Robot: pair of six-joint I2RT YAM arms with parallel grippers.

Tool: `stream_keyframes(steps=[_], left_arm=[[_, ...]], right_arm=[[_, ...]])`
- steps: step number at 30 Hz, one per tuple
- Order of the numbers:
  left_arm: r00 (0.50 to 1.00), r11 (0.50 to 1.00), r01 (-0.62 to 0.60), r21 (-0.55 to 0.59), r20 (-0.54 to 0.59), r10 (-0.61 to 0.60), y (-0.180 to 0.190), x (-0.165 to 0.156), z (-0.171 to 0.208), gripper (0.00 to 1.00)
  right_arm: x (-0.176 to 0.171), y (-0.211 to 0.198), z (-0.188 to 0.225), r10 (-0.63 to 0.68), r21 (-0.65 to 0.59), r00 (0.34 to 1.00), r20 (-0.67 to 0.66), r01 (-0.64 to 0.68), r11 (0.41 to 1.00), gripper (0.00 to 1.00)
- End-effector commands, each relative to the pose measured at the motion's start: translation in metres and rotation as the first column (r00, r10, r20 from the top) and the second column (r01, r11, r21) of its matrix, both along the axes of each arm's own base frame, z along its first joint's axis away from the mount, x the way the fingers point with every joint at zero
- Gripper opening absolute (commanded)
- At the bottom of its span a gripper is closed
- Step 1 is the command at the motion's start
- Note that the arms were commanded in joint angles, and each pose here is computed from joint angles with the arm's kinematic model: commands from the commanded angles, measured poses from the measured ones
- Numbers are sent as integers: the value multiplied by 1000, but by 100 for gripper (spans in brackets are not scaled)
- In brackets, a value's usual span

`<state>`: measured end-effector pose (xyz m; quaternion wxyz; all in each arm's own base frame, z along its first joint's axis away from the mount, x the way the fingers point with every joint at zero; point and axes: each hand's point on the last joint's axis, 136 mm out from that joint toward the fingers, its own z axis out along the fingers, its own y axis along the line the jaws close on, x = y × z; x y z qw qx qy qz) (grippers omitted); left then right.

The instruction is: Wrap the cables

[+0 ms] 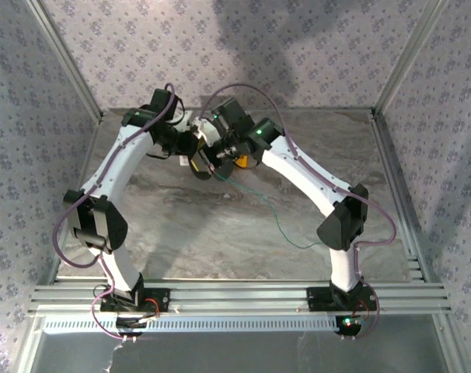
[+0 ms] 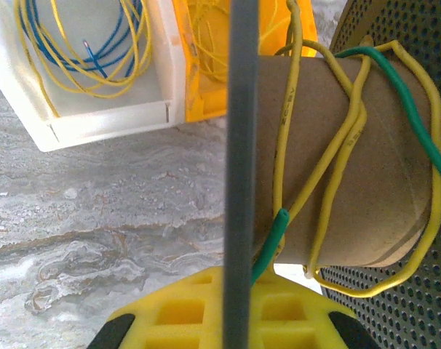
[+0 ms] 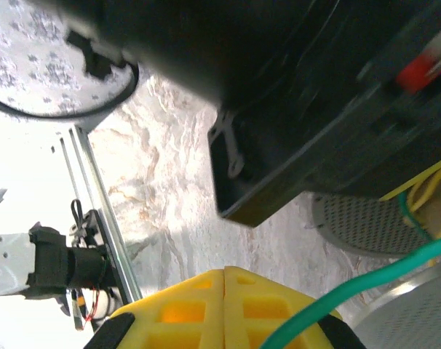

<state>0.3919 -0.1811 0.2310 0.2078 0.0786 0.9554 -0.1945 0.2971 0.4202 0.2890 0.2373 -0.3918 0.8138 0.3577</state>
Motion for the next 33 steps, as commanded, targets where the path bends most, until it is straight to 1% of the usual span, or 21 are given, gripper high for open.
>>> stream_keyframes(steps=[1,5,8,10,13,15,17,19,23,25,29,30,33], left_arm=[[956,978,-196,-66,209,206,22,41,47,0],[913,960,-263,-96,297,280,37,37,85,0],[875,940,-306,-153,343,341,50,31,114,0],[844,921,-332,-201,372,386,60,25,131,0],[815,901,-336,-275,395,425,69,18,150,0],[809,893,-342,-294,391,439,75,12,153,0],[798,890,-325,-319,414,439,77,12,163,0],[784,885,-325,-333,427,449,80,9,167,0],[723,854,-376,-360,463,513,95,3,178,0],[685,836,-382,-393,487,542,100,2,189,0],[627,808,-406,-426,514,586,109,2,202,0],[615,803,-412,-430,518,594,111,3,204,0],[602,791,-454,-410,513,612,117,9,203,0]], right_arm=[[-62,6,47,175,104,982,64,-181,978,0],[-61,-10,29,145,61,987,69,-149,987,0],[-54,-30,12,98,26,993,64,-100,995,0],[-50,-43,6,70,28,996,54,-72,997,0],[-40,-60,-3,24,39,999,38,-26,999,0],[-34,-69,-7,1,49,1000,25,-3,999,0],[-30,-75,-12,-12,51,1000,18,11,999,0],[-26,-78,-16,-19,55,1000,11,19,998,0],[-24,-75,-23,-15,57,1000,0,15,998,0],[-25,-73,-28,-10,56,1000,-13,11,998,0],[-30,-67,-36,12,49,999,-37,-10,999,0],[-28,-62,-33,19,64,1000,-19,-17,998,0],[-33,-54,-35,52,62,998,-21,-51,997,0]])
